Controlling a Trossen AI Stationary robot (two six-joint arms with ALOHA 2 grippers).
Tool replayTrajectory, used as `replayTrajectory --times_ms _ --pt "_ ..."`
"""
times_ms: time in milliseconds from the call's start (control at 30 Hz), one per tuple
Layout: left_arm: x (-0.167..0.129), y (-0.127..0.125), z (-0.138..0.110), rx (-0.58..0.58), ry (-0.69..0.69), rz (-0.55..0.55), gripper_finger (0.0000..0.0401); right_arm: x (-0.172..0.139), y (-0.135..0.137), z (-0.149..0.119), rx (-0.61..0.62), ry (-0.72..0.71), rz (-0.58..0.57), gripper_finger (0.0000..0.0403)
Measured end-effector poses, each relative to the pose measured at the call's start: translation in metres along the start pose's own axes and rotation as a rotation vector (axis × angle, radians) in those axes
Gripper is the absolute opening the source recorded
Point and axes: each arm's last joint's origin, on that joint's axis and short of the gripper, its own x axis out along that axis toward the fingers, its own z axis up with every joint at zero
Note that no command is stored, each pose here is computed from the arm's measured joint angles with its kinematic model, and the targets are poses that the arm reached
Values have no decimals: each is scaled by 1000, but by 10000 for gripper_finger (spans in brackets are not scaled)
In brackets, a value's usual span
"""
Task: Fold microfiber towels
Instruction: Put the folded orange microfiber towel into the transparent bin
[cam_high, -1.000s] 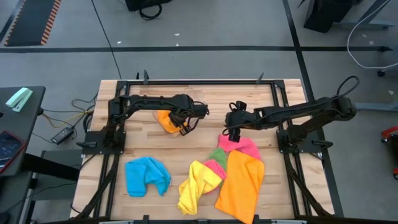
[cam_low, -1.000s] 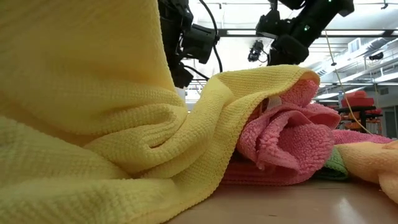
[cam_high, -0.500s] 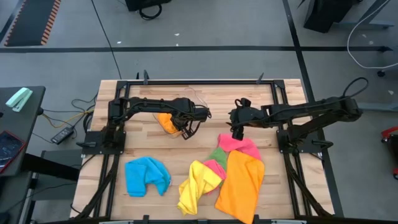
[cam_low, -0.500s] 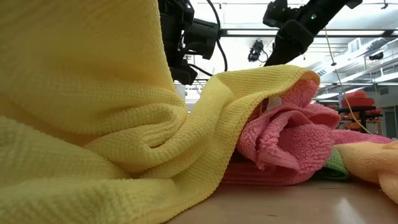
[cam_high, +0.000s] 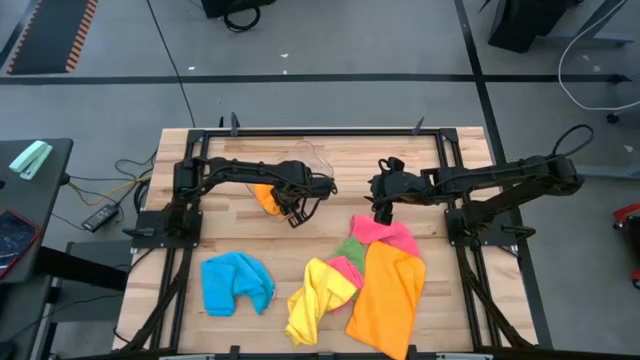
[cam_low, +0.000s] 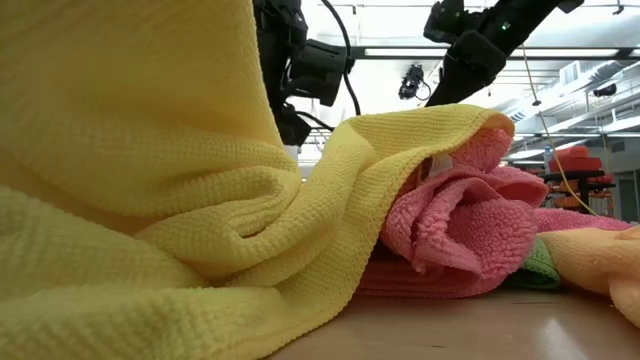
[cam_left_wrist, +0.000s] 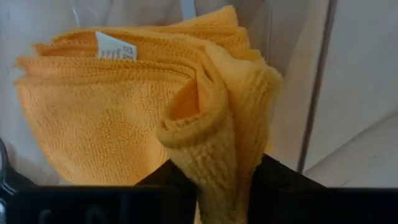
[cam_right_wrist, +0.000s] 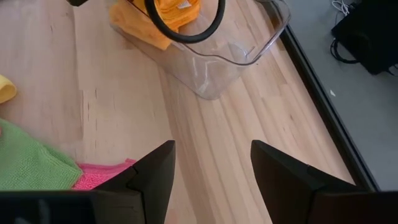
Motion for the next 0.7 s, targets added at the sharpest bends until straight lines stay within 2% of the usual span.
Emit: replayTrajectory --times_ms 233,433,567,700 --pt "-11 -10 -1 113 -48 -13 152 0 0 0 1 0 0 218" --pt "-37 -14 -2 165 -83 -15 194 0 0 0 0 -1 0 218" --pt "-48 -12 -4 218 -74 4 207 0 0 0 0 0 0 218" --pt "-49 -9 -6 268 -58 55 203 0 0 0 0 -1 0 218"
